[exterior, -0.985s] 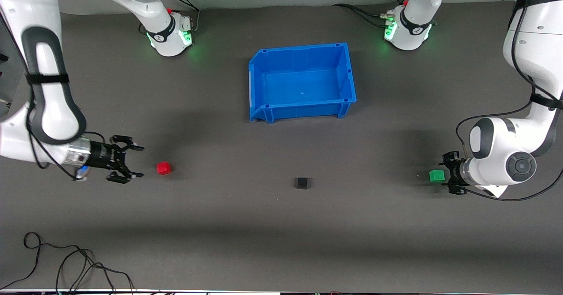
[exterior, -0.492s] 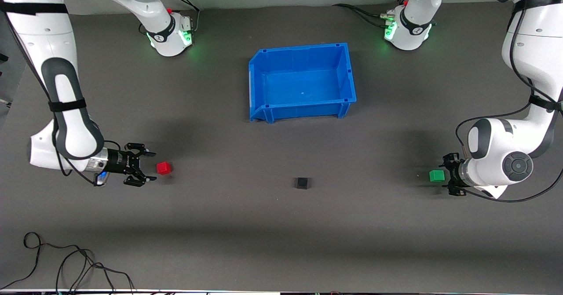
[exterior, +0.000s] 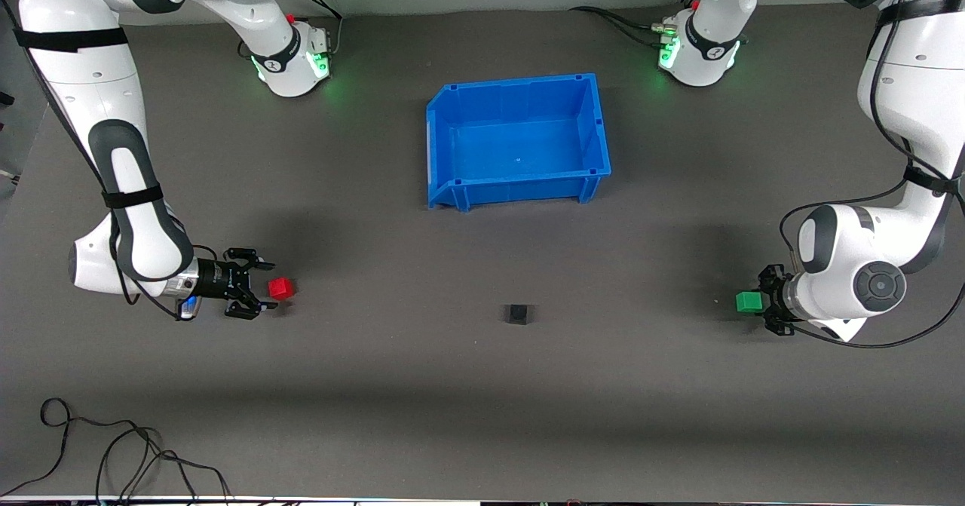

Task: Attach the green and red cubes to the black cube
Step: 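Close the right gripper on the red cube while the left gripper grips green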

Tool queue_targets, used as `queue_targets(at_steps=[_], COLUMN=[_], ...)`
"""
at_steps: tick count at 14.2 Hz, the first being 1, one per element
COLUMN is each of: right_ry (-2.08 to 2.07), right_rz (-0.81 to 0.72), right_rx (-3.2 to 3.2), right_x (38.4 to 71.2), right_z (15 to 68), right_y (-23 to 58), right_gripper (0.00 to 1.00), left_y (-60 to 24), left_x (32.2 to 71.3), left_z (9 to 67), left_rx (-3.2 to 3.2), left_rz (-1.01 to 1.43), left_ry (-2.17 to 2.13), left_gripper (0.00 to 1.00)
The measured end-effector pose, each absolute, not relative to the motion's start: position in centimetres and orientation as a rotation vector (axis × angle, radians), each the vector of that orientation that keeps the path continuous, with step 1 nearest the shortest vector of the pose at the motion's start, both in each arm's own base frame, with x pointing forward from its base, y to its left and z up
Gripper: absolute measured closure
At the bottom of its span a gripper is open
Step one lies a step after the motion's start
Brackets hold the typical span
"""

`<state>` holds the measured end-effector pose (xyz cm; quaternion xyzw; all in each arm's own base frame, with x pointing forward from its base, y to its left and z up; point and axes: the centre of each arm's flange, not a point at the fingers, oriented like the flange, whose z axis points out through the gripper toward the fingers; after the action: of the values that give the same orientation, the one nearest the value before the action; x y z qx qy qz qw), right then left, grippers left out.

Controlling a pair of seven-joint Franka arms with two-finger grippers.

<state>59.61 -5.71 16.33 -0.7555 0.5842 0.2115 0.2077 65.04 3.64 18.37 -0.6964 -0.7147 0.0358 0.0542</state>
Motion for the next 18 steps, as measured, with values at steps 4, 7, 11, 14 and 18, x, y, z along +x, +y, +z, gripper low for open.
queue_targets(at_steps=[4,7,11,14,18], right_ry=[1.618,1.617,1.616,1.606,1.620], right_rz=[0.596,0.597,0.590,0.573,0.613], right_rx=[-2.112,-2.113,-2.112,-2.111,-2.058], right_x=[59.4,59.4,59.6,60.3,62.7], right_z=[15.7,15.7,15.8,16.5,19.2], right_y=[-5.7,-5.7,-5.8,-5.8,-3.6], right_gripper=[0.03,0.19,0.52,0.60,0.60], left_y=[3.6,3.6,3.6,2.5,-0.1], left_x=[65.1,65.1,65.5,66.3,67.5], left_z=[18.4,18.4,19.6,23.4,27.7], left_rx=[-2.117,-2.118,-2.114,-2.111,-2.083], left_rz=[0.107,0.106,0.106,0.107,0.100], left_ry=[-2.170,-2.169,-2.156,-2.145,-2.179], left_gripper=[0.60,0.60,0.60,0.60,0.60])
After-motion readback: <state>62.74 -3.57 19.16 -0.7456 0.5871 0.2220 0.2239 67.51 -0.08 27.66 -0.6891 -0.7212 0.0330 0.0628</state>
